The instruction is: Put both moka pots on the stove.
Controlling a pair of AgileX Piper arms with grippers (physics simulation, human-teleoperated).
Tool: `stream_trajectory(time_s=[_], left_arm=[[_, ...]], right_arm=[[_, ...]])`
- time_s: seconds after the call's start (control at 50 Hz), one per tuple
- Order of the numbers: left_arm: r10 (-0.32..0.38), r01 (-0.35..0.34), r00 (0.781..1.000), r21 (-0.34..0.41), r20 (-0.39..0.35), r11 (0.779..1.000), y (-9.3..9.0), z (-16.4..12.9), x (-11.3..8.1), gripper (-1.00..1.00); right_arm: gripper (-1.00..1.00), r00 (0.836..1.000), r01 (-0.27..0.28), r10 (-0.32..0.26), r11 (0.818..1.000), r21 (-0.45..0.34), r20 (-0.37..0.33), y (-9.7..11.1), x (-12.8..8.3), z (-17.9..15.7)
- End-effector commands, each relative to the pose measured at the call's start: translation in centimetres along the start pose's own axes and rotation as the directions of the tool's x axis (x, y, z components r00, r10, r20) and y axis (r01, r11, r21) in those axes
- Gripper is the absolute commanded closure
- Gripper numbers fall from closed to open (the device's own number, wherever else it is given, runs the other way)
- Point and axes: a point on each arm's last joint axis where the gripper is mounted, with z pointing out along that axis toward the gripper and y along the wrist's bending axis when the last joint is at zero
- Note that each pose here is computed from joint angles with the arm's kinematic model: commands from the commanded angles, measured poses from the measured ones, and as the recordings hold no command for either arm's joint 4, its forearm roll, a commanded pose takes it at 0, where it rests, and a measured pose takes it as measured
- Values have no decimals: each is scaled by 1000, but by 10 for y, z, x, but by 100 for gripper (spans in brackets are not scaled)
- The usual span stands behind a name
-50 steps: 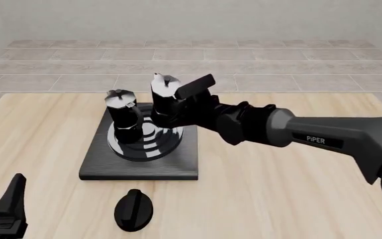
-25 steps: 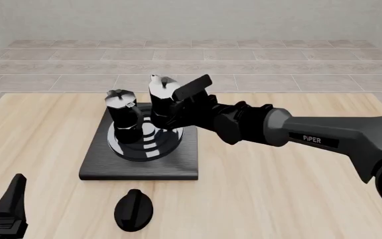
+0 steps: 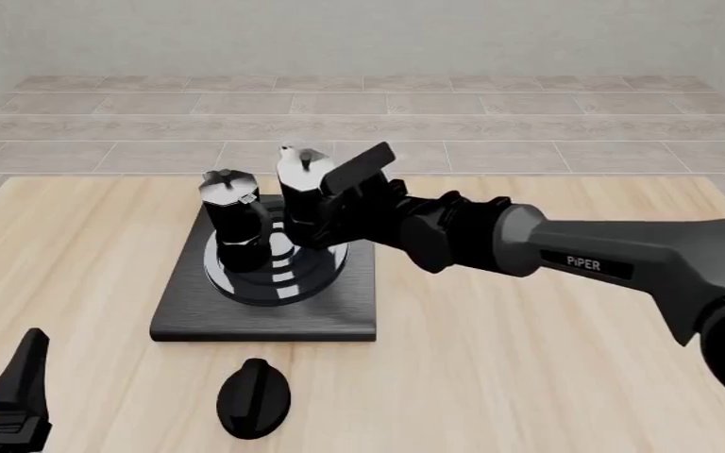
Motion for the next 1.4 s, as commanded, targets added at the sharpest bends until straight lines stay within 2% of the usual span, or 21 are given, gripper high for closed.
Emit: stream_trajectory(time_s=[0.02, 0.58, 1.08, 1.24, 1.26, 1.4], left_arm=[[-1, 1, 1000, -1, 0, 1000, 0, 0, 0, -100], [0, 0, 1000, -3, 1, 1000, 0, 0, -1, -100], [-4, 4, 1000, -1, 1, 1000, 0, 0, 0, -100], [-4, 4, 1000, -1, 1, 1000, 0, 0, 1, -100], [-4, 4, 1000, -1, 2, 1000, 0, 0, 1, -100], [-4, 4, 1000, -1, 2, 1000, 0, 0, 0, -100]], right_arm=[[100, 999, 7, -7, 1000, 7, 43, -3, -15, -4], [100, 1000, 13, -13, 1000, 9, 14, -4, -8, 4], [100, 1000, -13, 13, 1000, 17, -12, -8, 7, 15], [100, 1000, -3, 4, 1000, 7, -15, -4, 7, 15], [-100, 1000, -5, 5, 1000, 8, -17, -4, 8, 15], [-100, 1000, -2, 2, 1000, 10, -17, -5, 6, 14]])
